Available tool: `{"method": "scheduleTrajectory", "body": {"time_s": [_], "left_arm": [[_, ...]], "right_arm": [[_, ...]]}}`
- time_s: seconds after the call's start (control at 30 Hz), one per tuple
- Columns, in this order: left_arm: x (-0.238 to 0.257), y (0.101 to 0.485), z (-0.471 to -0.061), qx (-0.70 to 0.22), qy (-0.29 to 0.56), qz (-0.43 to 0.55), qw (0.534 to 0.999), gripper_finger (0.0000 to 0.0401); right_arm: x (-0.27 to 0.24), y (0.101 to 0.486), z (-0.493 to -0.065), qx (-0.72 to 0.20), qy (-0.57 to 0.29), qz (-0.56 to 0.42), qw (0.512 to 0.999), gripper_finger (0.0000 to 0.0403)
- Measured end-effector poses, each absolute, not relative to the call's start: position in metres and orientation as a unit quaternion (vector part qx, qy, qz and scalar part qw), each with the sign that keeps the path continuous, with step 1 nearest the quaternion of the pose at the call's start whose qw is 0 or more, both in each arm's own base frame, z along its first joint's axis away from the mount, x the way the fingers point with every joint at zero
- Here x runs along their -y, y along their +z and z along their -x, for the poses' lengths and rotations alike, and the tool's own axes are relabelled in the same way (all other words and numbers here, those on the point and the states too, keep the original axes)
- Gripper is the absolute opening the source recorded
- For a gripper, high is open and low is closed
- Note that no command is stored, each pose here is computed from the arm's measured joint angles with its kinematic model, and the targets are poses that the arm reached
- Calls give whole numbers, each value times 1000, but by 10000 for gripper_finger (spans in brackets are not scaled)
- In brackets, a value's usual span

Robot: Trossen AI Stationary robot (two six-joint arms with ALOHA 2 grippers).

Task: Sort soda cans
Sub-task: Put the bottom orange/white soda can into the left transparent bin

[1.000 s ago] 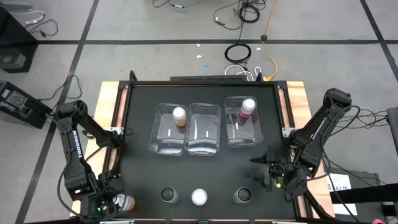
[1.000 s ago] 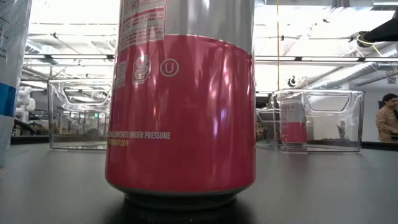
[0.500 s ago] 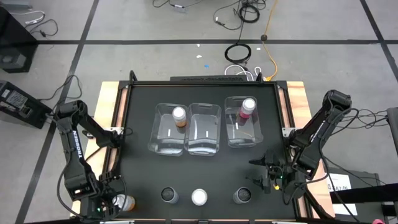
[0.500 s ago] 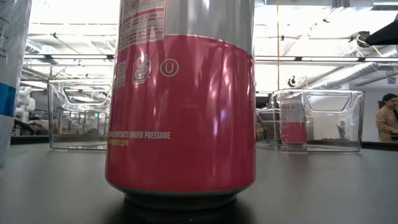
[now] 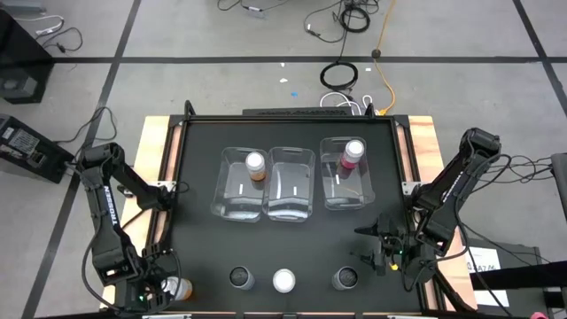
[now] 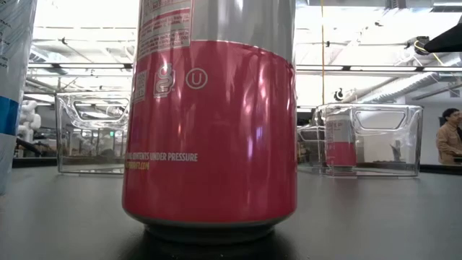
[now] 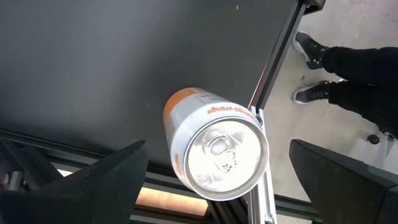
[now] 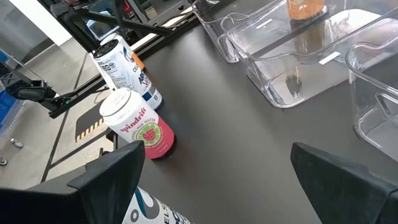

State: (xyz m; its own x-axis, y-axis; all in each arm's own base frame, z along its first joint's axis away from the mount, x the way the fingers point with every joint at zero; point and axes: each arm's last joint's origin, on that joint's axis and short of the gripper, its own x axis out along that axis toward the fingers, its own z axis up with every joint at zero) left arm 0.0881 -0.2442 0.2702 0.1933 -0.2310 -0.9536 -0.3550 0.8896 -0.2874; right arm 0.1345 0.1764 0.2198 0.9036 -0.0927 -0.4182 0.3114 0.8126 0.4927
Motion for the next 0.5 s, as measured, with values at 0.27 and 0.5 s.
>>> {"method": "scheduleTrajectory", "body": {"time_s": [0.27,0.5], "left_arm": [[244,270,-88,-633,40,229,738,400],[250,272,-90,-622,6,235,747,400]], "right_arm": [[-176,220,-135,-191,-108,-286,933,396],[-176,220,-135,-191,-108,-287,933,396]]}}
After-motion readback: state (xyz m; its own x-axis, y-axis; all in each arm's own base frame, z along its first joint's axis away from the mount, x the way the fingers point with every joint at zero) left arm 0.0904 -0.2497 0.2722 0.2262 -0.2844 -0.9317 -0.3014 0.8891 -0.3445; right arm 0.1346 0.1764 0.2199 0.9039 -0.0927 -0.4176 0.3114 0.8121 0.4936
